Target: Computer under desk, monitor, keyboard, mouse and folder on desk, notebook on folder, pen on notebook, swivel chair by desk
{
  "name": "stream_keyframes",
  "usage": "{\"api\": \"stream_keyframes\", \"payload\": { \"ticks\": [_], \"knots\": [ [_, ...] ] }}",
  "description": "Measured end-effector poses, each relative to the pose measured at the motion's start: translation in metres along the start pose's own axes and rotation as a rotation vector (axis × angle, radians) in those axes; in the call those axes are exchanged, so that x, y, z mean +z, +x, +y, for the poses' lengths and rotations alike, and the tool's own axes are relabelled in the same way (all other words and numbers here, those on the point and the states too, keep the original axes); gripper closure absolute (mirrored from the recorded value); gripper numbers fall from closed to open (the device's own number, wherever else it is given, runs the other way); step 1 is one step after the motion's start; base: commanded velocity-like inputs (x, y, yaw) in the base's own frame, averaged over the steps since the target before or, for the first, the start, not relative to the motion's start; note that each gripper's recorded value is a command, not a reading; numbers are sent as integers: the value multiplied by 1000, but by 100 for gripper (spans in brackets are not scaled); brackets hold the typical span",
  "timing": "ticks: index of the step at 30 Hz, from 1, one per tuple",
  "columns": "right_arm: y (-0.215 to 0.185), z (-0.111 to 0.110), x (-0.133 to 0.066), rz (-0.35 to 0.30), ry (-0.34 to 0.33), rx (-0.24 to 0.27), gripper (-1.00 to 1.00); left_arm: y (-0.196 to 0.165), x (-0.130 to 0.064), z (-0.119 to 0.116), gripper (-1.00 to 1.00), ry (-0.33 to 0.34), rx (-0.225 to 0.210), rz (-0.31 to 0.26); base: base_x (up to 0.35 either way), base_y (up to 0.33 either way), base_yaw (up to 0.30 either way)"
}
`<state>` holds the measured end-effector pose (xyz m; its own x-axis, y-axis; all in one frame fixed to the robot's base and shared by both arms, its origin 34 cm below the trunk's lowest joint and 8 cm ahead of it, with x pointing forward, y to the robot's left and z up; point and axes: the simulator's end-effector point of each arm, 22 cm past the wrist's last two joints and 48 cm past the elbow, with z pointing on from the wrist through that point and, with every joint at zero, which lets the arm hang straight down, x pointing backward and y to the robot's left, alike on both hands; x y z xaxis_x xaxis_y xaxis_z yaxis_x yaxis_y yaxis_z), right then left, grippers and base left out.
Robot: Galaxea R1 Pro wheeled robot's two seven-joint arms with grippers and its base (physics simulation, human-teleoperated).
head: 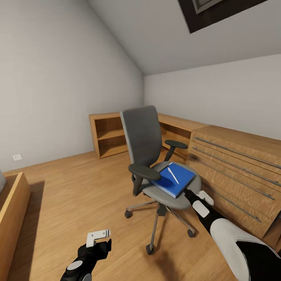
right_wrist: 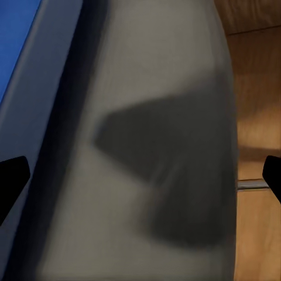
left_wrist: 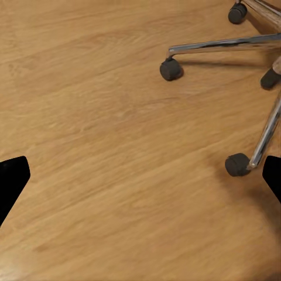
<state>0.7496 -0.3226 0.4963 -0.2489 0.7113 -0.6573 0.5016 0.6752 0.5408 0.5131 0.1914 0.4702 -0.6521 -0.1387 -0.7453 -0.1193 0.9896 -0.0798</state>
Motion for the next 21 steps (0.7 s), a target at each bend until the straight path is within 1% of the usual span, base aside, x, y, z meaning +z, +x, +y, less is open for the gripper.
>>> {"api": "stream_keyframes", "payload": {
  "ticks": [3,6,21],
  "knots": [
    [0,0,0,0,0,0,-100,0,0,0,-100,0,0,0,-44,0,0],
    [0,0,0,0,0,0,-100,0,0,0,-100,0,0,1,-196,0,0],
    [0,0,0,-1,1,-1,-100,0,0,0,-100,-1,0,2,-314,0,0]
  ]
}}
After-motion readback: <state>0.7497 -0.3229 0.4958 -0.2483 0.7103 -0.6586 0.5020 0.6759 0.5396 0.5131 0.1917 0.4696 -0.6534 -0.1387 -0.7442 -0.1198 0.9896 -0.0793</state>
